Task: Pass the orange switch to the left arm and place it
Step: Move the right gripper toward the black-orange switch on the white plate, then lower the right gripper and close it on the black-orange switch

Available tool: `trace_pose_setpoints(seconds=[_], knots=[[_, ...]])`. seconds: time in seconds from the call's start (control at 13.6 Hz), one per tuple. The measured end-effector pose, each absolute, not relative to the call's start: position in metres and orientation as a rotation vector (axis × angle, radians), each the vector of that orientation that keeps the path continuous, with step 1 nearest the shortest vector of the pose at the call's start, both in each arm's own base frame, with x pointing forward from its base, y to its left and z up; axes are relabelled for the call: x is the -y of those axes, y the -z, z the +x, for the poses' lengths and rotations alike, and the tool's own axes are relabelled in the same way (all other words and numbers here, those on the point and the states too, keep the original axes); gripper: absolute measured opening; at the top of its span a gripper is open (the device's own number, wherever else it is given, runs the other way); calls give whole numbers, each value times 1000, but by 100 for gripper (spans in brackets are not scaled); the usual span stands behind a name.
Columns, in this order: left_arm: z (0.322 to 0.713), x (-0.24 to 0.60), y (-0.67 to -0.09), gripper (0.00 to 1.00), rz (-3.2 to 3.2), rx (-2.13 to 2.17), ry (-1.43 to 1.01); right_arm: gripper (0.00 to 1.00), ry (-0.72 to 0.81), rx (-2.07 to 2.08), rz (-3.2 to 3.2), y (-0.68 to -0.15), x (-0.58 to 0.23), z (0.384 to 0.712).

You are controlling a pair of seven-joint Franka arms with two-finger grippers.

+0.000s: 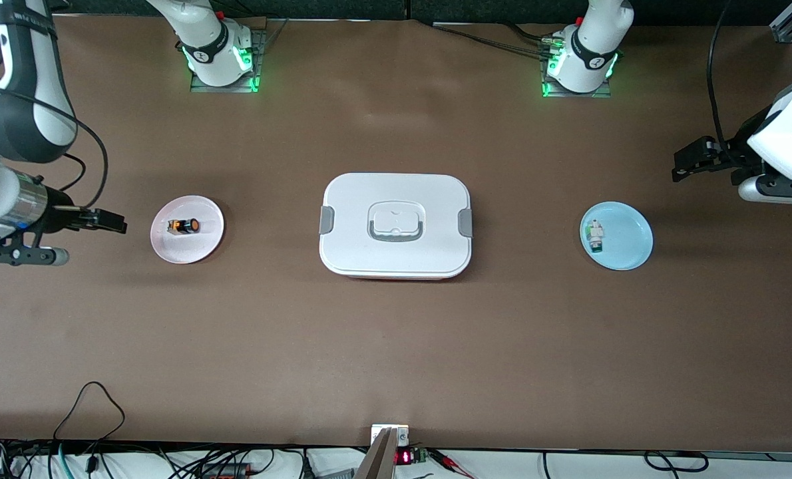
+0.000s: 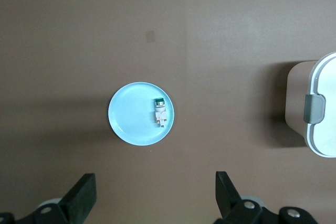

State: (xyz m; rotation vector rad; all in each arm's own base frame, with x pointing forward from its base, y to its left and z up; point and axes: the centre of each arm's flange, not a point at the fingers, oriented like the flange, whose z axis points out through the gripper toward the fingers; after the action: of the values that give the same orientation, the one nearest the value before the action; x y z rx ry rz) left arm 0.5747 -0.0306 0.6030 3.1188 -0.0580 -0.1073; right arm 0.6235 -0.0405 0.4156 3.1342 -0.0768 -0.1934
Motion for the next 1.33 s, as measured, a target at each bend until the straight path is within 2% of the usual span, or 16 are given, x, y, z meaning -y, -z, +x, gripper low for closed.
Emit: trace_pose_setpoints(seconds=[0.3, 0.66, 1.33], knots=[[575, 31, -603, 100, 3119, 58, 108, 100, 230, 75, 3136, -340, 37, 625], [575, 31, -603, 100, 3119, 58, 108, 100, 205, 110, 3137, -256, 34, 582], [575, 31, -603, 100, 3119, 58, 108, 100, 184, 65, 3146, -221, 15, 542]])
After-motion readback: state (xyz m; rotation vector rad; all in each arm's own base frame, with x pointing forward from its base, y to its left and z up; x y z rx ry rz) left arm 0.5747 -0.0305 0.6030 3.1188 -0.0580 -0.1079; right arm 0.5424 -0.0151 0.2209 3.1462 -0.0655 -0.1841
